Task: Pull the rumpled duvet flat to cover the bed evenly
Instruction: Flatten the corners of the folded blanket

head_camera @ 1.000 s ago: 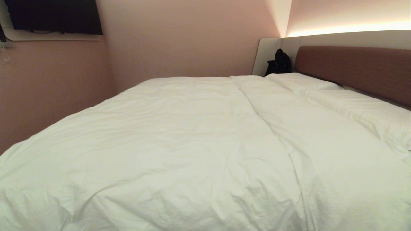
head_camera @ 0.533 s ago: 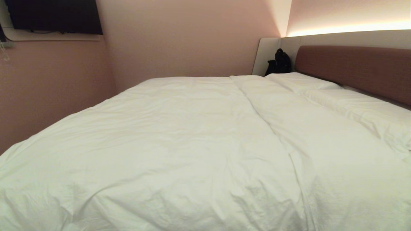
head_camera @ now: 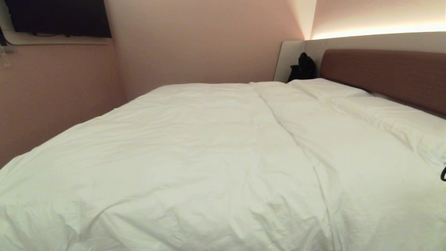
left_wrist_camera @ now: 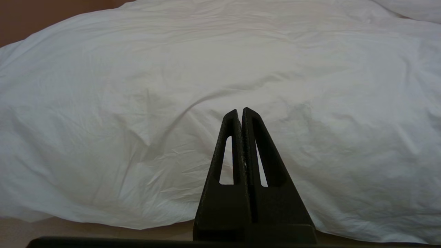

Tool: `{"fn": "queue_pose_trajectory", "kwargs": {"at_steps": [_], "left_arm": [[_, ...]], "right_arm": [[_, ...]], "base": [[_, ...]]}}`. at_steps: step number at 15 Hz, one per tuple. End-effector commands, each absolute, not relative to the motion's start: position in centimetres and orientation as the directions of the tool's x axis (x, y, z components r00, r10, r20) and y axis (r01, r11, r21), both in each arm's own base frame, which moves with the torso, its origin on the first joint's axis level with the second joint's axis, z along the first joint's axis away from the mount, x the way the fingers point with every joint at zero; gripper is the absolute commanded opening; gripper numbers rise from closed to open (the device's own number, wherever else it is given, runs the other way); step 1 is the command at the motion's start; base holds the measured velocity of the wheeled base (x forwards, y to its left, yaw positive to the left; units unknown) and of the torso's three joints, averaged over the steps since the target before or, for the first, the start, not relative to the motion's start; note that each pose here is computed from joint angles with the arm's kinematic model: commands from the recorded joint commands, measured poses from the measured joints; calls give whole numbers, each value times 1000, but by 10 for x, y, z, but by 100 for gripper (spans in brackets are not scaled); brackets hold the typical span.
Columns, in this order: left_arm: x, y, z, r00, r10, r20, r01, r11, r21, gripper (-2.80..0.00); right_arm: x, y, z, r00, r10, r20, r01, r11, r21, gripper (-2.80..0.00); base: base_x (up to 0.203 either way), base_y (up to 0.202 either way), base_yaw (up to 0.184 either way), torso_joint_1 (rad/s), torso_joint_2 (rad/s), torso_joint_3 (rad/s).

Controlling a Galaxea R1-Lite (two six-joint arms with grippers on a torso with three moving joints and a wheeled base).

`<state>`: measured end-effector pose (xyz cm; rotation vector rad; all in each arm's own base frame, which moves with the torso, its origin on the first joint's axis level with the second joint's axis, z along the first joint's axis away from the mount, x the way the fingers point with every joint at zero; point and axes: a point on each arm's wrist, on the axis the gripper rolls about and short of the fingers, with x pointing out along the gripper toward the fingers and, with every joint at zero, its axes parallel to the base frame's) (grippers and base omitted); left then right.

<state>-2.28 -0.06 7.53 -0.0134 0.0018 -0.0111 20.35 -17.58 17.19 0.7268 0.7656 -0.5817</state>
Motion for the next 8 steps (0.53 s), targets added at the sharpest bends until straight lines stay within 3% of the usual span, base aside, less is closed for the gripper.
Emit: {"fn": "queue_pose_trajectory", "kwargs": {"at_steps": [1, 8], "left_arm": [[-23, -1, 75, 1000, -11, -2, 11, 1000, -14, -280], [-23, -1, 75, 1000, -11, -1, 11, 1000, -14, -280]], "right_arm": [[222, -198, 152, 606, -166, -778, 687, 603, 406, -280], [220, -247, 140, 585, -212, -783, 760, 483, 436, -280]], "base": [[0, 0, 0, 0, 0, 0], [0, 0, 0, 0, 0, 0]]}}
